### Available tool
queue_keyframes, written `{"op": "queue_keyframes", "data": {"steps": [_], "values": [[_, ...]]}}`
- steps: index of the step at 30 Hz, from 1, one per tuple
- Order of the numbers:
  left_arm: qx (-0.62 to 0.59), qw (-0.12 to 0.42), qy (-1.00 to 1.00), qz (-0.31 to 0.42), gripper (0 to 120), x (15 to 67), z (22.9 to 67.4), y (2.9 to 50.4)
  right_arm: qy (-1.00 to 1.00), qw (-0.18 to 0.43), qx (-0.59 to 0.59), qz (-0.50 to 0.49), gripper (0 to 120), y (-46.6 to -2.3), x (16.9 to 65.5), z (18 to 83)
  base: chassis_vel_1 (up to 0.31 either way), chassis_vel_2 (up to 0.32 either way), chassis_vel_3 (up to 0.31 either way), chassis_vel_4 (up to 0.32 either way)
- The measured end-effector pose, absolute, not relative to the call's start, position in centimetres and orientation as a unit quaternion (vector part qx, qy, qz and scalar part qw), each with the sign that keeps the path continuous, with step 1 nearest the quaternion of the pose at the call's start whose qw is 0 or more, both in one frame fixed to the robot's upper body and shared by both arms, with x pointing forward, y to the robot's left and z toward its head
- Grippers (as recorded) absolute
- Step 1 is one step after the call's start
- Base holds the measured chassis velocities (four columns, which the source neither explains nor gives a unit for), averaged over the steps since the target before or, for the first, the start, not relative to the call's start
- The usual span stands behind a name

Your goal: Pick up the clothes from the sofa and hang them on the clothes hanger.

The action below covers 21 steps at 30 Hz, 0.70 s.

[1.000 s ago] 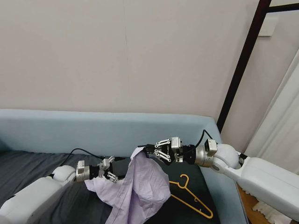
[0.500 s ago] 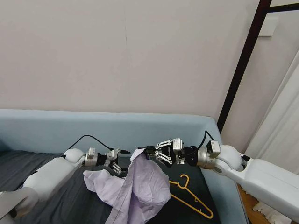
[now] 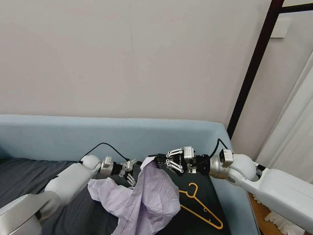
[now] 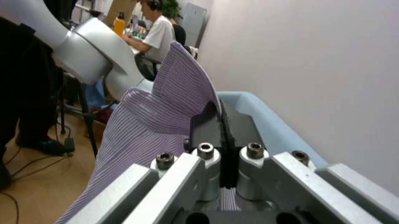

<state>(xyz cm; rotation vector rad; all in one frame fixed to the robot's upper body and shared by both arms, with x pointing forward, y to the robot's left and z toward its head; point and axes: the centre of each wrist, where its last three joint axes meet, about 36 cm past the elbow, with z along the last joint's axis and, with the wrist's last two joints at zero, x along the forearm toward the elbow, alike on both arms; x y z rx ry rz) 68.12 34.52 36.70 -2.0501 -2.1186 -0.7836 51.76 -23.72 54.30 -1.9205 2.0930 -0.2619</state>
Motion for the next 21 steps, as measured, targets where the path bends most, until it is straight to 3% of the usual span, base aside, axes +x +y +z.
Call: {"op": "queue_keyframes", "data": {"steps": [10, 14, 18, 20, 21], "values": [[-0.692, 0.045, -0.672, -0.259, 96, 68.2, 36.1, 32.9, 0.727, 0.145, -0.665, -0.09, 0, -23.5, 51.6, 54.4, 0.0, 0.0, 0.0, 0.0], [-0.695, 0.039, -0.673, -0.252, 87, 68.0, 35.7, 32.7, 0.728, 0.145, -0.664, -0.091, 0, -23.5, 51.7, 54.3, 0.0, 0.0, 0.0, 0.0], [-0.699, 0.035, -0.671, -0.245, 67, 67.6, 34.8, 32.7, 0.732, 0.148, -0.659, -0.09, 0, -23.2, 51.9, 54.4, 0.0, 0.0, 0.0, 0.0], [-0.701, 0.036, -0.669, -0.245, 66, 67.5, 34.8, 32.7, 0.732, 0.148, -0.659, -0.09, 0, -23.2, 51.9, 54.4, 0.0, 0.0, 0.0, 0.0], [-0.704, 0.039, -0.665, -0.244, 59, 67.4, 34.6, 32.8, 0.733, 0.147, -0.658, -0.089, 0, -23.1, 51.9, 54.4, 0.0, 0.0, 0.0, 0.0]]}}
